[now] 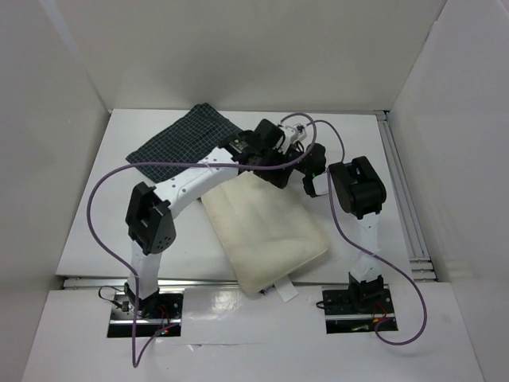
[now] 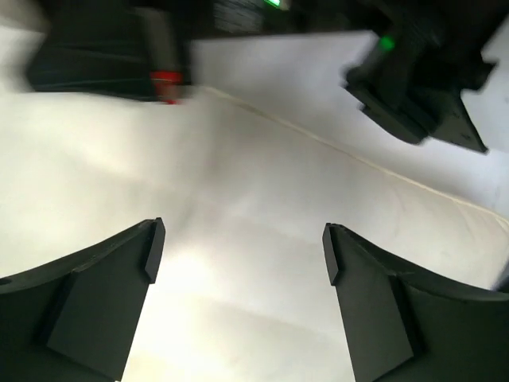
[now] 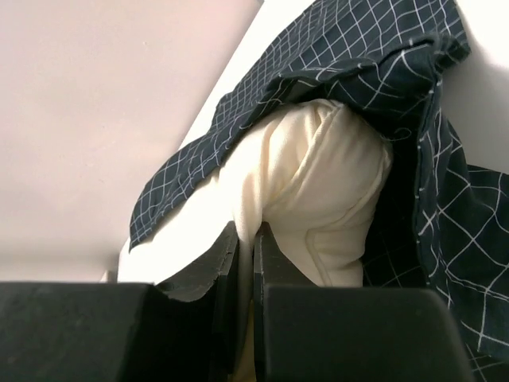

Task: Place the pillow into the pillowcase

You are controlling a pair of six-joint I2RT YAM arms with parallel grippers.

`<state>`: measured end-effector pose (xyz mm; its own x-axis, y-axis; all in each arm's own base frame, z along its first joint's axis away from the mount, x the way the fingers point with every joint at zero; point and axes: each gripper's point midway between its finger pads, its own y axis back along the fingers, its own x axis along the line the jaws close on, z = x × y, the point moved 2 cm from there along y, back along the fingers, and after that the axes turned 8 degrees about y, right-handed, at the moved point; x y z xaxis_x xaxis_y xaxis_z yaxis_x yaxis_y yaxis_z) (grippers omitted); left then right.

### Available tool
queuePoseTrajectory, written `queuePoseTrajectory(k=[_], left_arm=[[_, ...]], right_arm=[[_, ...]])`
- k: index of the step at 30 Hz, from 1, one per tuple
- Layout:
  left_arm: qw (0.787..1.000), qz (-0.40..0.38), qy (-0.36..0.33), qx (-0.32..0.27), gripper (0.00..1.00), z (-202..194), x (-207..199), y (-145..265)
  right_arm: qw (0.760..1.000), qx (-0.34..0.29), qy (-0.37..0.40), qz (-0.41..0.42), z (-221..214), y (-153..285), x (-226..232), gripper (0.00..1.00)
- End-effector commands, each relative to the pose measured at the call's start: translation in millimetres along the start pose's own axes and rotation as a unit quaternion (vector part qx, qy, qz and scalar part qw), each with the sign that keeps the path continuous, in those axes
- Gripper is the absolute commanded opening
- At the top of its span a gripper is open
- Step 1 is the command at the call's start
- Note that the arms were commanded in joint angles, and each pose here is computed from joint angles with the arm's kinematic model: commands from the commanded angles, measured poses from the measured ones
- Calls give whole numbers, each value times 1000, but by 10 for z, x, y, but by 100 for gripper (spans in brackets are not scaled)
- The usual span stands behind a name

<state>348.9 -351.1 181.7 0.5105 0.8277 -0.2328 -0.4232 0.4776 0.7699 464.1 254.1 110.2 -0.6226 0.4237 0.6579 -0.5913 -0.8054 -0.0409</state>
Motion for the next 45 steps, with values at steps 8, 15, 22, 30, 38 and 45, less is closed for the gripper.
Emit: queuePoseTrajectory(k=[8,15,22,30,38,45], left_arm=[[966,236,97,-53,85,475,1440,349],[977,200,70,-30,87,484,1608,61],[976,213,42,-6,80,427,1740,-266],[960,272,64,-27,24,507,1954,-243],[961,254,79,-77,0,692,1763,-11],[971,190,46,-141,0,858,1107,542]], right_arm=[[999,-14,48,22,91,-54,289,0],[998,4,56,12,44,-108,253,0],[998,10,59,7,49,-132,227,0],[997,33,69,12,-98,-121,275,0],[991,54,105,59,-117,-218,672,0],[992,56,103,55,-167,-501,822,0]])
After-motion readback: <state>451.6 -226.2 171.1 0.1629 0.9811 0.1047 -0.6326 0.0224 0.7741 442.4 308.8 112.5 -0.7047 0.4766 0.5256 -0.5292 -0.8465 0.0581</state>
